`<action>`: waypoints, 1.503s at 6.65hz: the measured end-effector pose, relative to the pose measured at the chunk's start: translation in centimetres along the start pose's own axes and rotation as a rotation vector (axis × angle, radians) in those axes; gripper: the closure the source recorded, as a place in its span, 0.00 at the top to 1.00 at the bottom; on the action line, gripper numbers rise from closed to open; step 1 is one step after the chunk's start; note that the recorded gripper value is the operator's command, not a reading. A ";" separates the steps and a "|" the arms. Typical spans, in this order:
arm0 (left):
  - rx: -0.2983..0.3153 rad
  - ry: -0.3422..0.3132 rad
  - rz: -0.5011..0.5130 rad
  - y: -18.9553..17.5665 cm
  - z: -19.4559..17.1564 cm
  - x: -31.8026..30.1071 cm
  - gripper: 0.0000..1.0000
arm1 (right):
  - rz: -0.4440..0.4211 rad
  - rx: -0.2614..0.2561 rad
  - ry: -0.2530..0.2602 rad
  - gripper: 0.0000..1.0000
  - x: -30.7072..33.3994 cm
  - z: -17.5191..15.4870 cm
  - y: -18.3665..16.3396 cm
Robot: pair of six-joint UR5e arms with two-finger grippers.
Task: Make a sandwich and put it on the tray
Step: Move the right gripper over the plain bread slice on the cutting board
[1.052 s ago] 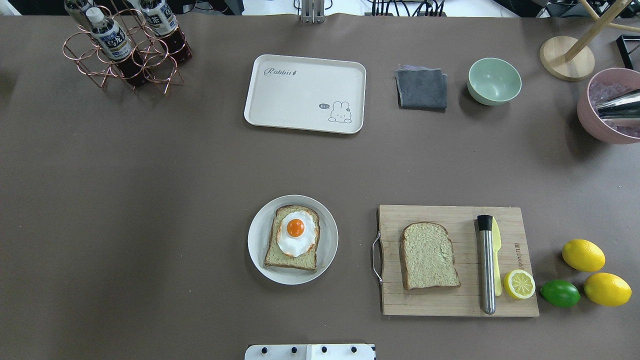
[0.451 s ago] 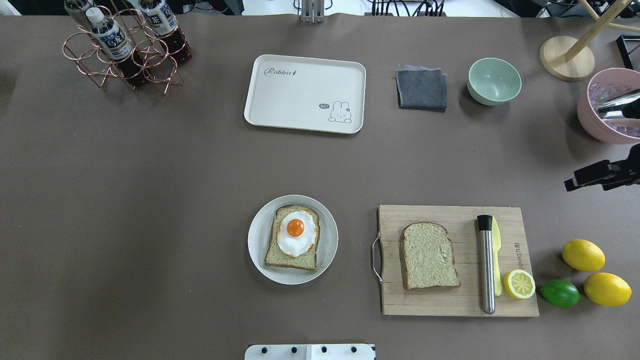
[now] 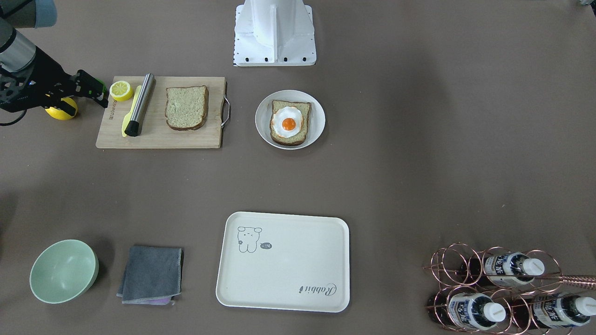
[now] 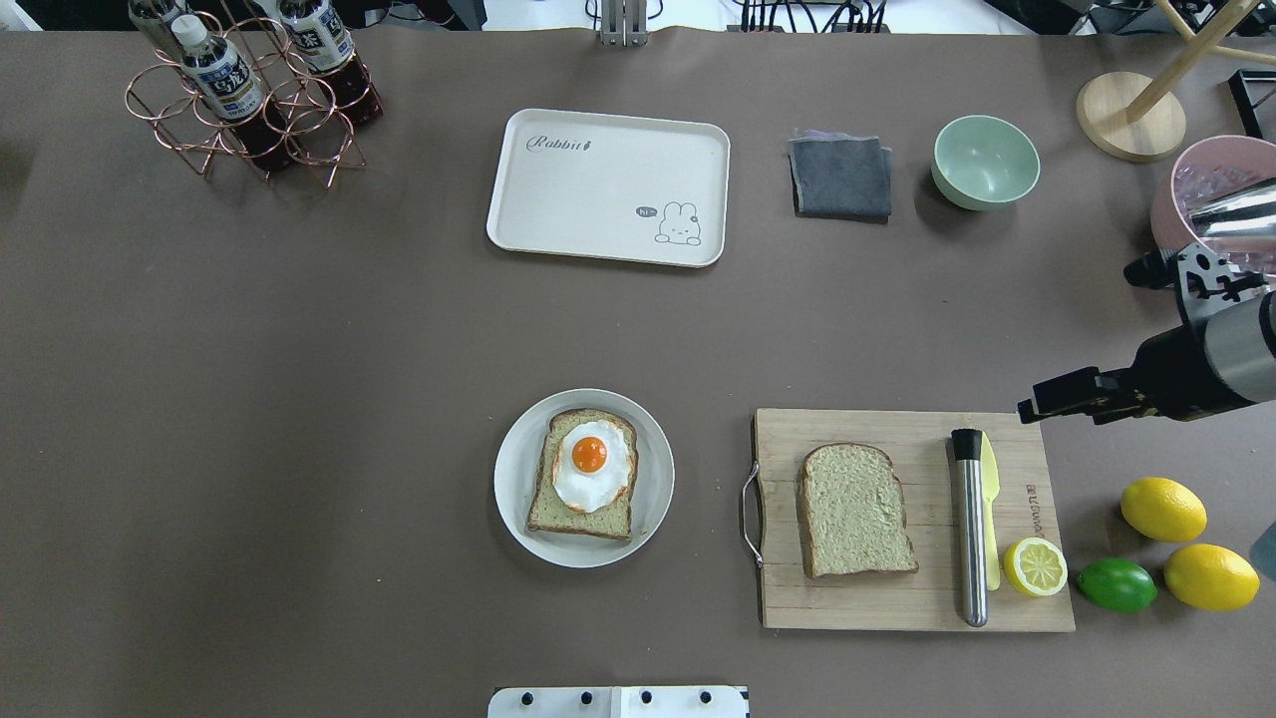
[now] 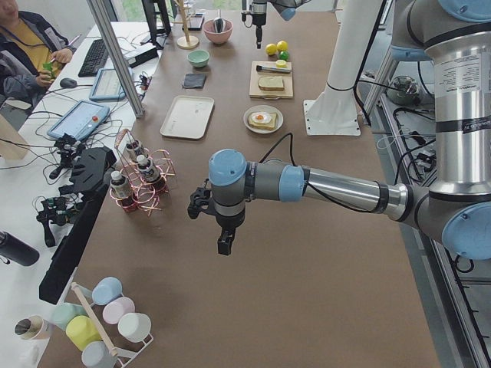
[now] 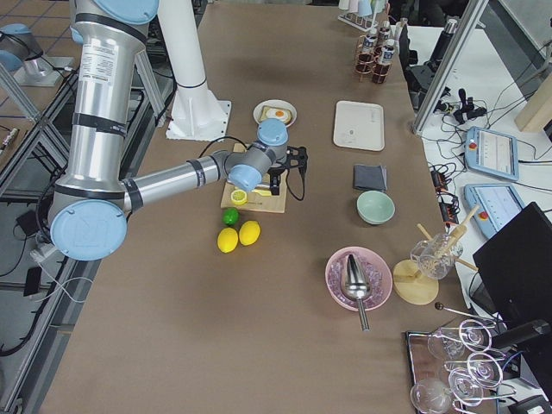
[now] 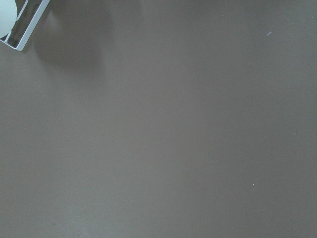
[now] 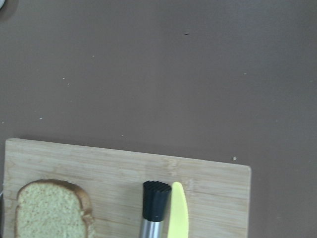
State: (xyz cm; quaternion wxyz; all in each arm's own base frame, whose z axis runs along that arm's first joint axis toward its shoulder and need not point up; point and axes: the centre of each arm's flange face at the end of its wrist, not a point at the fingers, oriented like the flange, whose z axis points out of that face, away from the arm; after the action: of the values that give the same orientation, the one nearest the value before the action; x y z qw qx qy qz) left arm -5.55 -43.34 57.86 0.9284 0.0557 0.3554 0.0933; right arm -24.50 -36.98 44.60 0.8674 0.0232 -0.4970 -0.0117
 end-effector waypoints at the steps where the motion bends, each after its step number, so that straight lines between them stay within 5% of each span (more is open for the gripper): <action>1: 0.005 0.000 0.004 0.0 0.0 0.0 0.98 | 0.015 0.003 -0.010 0.95 -2.9 1.7 0.5; 5: 0.012 0.002 0.009 -0.2 -0.1 0.1 0.98 | 0.042 0.011 -0.017 0.83 -10.3 7.6 3.8; 10: 0.017 0.070 0.002 -0.2 0.1 0.6 0.98 | 0.020 -0.017 0.015 0.76 -11.2 11.6 6.0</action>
State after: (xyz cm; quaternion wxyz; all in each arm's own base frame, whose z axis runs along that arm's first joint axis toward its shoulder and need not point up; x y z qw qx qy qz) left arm -5.03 -43.41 57.48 0.9148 0.0606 0.3884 0.0933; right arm -40.20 -30.87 41.12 0.8713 0.0109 -0.4906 -0.0071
